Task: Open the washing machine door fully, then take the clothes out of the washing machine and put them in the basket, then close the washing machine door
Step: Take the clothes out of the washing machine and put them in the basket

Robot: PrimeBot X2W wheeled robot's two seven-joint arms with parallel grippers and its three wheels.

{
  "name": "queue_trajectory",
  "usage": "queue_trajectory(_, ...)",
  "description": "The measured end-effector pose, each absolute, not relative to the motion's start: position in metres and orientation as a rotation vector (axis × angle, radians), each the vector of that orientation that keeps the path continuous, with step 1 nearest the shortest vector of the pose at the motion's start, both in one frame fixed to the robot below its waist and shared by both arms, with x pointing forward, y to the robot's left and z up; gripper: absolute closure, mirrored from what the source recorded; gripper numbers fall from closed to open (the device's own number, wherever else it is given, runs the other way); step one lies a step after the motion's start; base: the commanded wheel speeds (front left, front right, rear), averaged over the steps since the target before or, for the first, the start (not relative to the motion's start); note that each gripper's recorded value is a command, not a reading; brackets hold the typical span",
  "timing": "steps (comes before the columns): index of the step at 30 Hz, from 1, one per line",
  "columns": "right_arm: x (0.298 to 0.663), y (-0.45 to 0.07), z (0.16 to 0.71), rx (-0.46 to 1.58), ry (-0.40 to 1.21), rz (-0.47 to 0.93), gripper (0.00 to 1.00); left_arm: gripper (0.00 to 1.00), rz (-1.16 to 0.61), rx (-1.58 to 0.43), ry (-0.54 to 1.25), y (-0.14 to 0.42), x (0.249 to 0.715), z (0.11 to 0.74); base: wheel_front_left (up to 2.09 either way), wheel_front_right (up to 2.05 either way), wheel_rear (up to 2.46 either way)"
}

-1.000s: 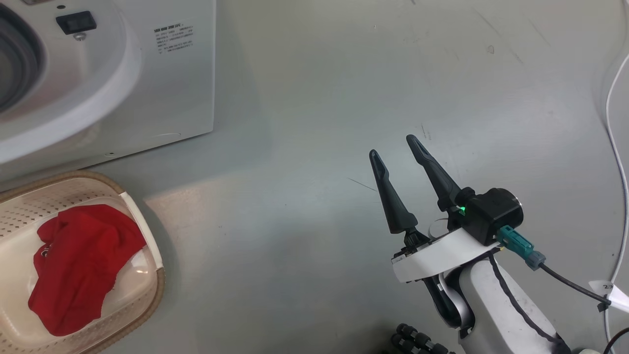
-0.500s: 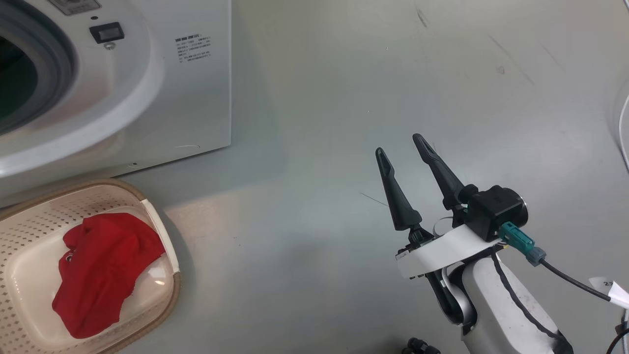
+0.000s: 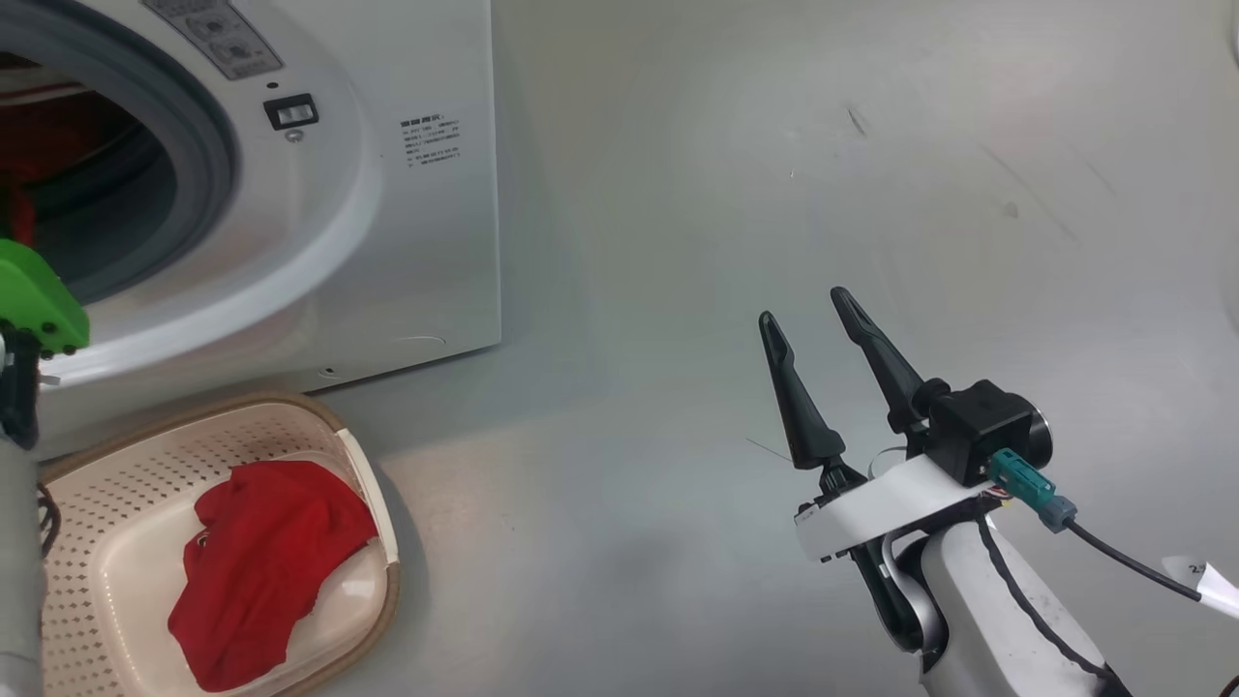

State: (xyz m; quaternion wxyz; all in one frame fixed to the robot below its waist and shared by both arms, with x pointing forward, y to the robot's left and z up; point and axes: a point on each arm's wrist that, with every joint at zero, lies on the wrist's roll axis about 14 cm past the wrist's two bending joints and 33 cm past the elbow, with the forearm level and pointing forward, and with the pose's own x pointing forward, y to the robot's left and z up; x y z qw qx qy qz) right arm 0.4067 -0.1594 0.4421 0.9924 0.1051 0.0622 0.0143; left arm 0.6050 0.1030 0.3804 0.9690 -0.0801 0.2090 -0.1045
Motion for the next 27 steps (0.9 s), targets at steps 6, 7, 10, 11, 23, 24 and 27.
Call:
queue_trajectory(6, 0.4, -0.156, 0.45, 0.213, 0.106, 0.043, 0.0, 1.0, -0.205, -0.169, 0.385, 0.108, 0.587, 0.393, 0.0, 0.0, 0.0)
queue_trajectory(7, 0.399, -0.156, 0.451, 0.214, 0.103, 0.043, 0.0, 1.0, -0.201, -0.169, 0.378, 0.109, 0.584, 0.395, 0.0, 0.0, 0.0)
queue_trajectory(10, 0.396, -0.155, 0.455, 0.217, 0.094, 0.045, 0.0, 1.0, -0.196, -0.182, 0.361, 0.11, 0.575, 0.401, 0.0, 0.0, 0.0)
queue_trajectory(11, 0.394, -0.154, 0.455, 0.217, 0.093, 0.05, 0.0, 1.0, -0.199, -0.185, 0.354, 0.11, 0.571, 0.403, 0.0, 0.0, 0.0)
queue_trajectory(23, 0.375, -0.146, 0.466, 0.231, 0.069, 0.083, 0.0, 1.0, -0.174, -0.188, 0.309, 0.124, 0.523, 0.413, 0.0, 0.0, 0.0)
queue_trajectory(24, 0.374, -0.145, 0.466, 0.229, 0.067, 0.086, 0.0, 1.0, -0.171, -0.185, 0.309, 0.126, 0.519, 0.414, 0.0, 0.0, 0.0)
queue_trajectory(27, 0.37, -0.144, 0.47, 0.228, 0.057, 0.093, 0.0, 1.0, -0.165, -0.181, 0.309, 0.13, 0.507, 0.414, 0.0, 0.0, 0.0)
